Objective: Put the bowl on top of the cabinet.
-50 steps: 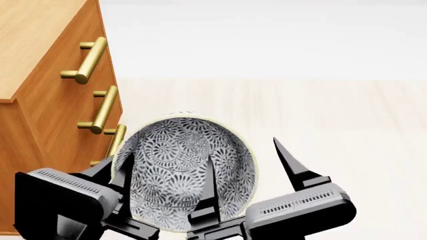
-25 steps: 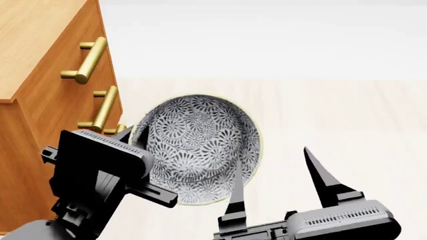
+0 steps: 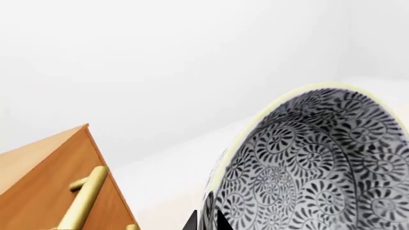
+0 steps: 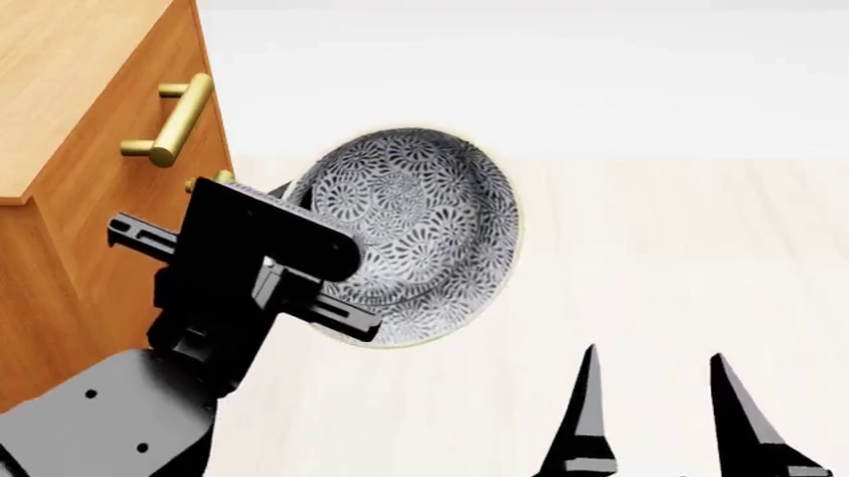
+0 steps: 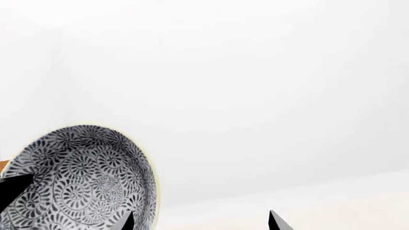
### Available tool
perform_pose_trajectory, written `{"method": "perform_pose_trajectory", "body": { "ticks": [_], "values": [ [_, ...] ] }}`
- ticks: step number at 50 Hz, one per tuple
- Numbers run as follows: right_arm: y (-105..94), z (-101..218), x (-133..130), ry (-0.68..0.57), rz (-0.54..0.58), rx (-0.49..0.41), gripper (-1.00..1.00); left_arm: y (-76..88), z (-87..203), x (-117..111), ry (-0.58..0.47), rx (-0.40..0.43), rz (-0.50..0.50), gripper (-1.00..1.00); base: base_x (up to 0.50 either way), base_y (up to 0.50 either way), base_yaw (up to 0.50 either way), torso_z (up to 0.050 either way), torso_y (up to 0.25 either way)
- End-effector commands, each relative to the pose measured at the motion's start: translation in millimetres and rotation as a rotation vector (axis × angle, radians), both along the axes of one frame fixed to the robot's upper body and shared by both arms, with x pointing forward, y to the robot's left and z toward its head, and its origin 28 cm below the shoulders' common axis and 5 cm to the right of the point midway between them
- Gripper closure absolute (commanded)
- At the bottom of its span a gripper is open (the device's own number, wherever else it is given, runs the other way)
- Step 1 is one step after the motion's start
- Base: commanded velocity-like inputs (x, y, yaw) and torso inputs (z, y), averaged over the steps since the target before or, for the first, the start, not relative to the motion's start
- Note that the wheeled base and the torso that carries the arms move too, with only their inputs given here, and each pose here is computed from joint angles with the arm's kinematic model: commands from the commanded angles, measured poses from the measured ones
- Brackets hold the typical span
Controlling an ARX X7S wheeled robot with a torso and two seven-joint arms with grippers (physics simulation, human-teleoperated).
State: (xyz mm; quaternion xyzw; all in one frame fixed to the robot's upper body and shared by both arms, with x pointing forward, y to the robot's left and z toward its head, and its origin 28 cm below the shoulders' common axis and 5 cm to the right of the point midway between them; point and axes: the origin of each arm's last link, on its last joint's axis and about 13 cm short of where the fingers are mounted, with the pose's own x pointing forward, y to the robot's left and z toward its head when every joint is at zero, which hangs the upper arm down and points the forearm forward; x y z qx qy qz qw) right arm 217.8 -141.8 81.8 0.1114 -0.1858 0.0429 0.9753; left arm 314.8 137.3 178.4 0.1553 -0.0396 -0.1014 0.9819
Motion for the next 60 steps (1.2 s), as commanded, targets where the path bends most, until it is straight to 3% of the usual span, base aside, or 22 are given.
{"method": "perform_pose_trajectory", "body": {
  "ticks": [1,14,19,36,53,60],
  "values": [
    [-14.3,-26.8,-1.6,0.022,-0.061,0.137,-1.00,-13.7,24.1,11.5,-0.034,0.080,0.009,1.00,0.00,0.00,0.00,0.000,0.000],
    [-18.1,-34.5,2.7,0.030,-0.092,0.161,-1.00,-32.3,51.5,6.1,-0.058,0.152,-0.039,1.00,0.00,0.00,0.00,0.000,0.001],
    [-17.0,-35.4,4.2,0.034,-0.086,0.158,-1.00,-36.7,62.2,0.8,-0.019,0.135,-0.107,1.00,0.00,0.00,0.00,0.002,0.000],
    [-13.5,-36.2,6.5,0.042,-0.075,0.147,-1.00,-49.8,126.3,-12.4,-0.045,0.180,-0.129,1.00,0.00,0.00,0.00,0.000,0.001],
    [-10.3,-37.1,6.6,0.044,-0.071,0.128,-1.00,-45.0,169.4,14.8,-0.007,0.128,-0.033,1.00,0.00,0.00,0.00,0.000,0.001],
    [-10.7,-37.1,7.2,0.046,-0.070,0.128,-1.00,-36.2,190.5,32.0,0.015,0.053,0.024,1.00,0.00,0.00,0.00,0.000,0.000]
  ]
}}
